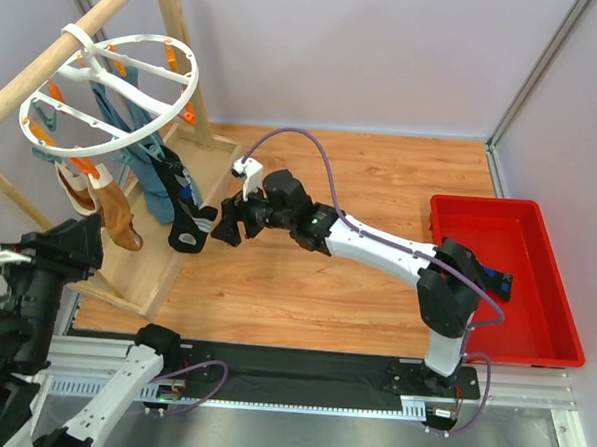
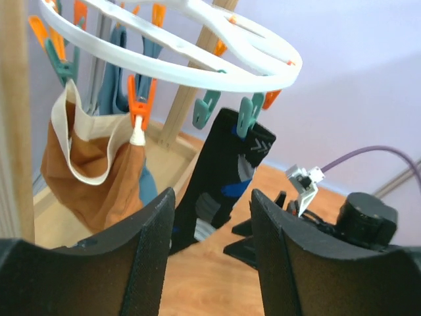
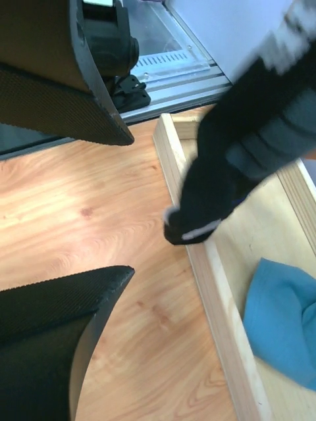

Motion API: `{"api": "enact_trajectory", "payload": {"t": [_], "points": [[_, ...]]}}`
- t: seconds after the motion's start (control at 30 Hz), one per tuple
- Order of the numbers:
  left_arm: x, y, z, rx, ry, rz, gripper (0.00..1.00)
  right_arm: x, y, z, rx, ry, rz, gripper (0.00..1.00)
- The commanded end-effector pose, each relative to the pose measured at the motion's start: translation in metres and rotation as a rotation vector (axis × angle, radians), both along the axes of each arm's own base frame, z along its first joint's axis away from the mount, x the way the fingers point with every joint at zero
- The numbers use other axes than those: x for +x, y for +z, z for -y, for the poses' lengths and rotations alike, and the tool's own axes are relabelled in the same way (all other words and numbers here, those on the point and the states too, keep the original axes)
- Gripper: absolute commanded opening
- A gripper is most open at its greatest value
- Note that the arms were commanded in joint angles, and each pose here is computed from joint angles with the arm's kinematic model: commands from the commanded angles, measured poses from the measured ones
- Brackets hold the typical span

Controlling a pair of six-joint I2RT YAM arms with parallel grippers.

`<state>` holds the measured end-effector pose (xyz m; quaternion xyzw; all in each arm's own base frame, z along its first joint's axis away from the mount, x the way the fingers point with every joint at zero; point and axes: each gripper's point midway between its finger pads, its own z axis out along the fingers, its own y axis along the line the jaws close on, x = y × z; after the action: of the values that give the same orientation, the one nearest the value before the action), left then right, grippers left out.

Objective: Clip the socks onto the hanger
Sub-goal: Adjust the hanger on the clothesline.

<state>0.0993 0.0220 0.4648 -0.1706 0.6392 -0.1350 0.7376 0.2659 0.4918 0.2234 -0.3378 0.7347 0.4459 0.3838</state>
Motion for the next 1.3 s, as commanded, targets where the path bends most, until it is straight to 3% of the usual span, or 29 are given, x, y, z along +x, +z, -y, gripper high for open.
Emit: {"api": "enact_trajectory", "payload": {"t": [0.0,0.1,0.23,0.27,0.3,0.37,0.47,0.83,1.27], "points": [[0.026,0.0,0.007,0.075,0.001,-0.125,0.57,-0.026,0.046,0.0,0.047,-0.056,0.112,0.73],[0.031,0.012,0.01,0.084,-0.006,-0.168,0.59,-0.053,0.098,-0.014,0.174,0.038,0.13,0.63],[0.025,0.035,0.011,0.032,-0.017,-0.102,0.61,-0.075,0.155,-0.035,0.343,0.176,0.111,0.49],[0.022,0.04,0.011,0.014,-0.021,-0.078,0.61,-0.077,0.188,-0.04,0.407,0.194,0.132,0.49],[0.02,0.049,0.01,-0.002,-0.02,-0.038,0.61,-0.073,0.179,-0.054,0.407,0.211,0.113,0.52],[0.008,0.059,0.007,-0.029,-0.025,0.022,0.61,-0.074,0.198,-0.064,0.461,0.236,0.084,0.67],[-0.008,0.073,0.002,-0.049,-0.025,0.102,0.61,-0.064,0.24,-0.08,0.623,0.223,0.061,0.73],[-0.048,0.088,-0.013,-0.053,-0.011,0.228,0.61,-0.025,0.236,-0.111,0.809,0.12,-0.161,0.74],[-0.043,0.082,-0.009,-0.048,-0.035,0.217,0.62,0.018,0.216,-0.117,0.837,-0.074,-0.184,0.82]]}}
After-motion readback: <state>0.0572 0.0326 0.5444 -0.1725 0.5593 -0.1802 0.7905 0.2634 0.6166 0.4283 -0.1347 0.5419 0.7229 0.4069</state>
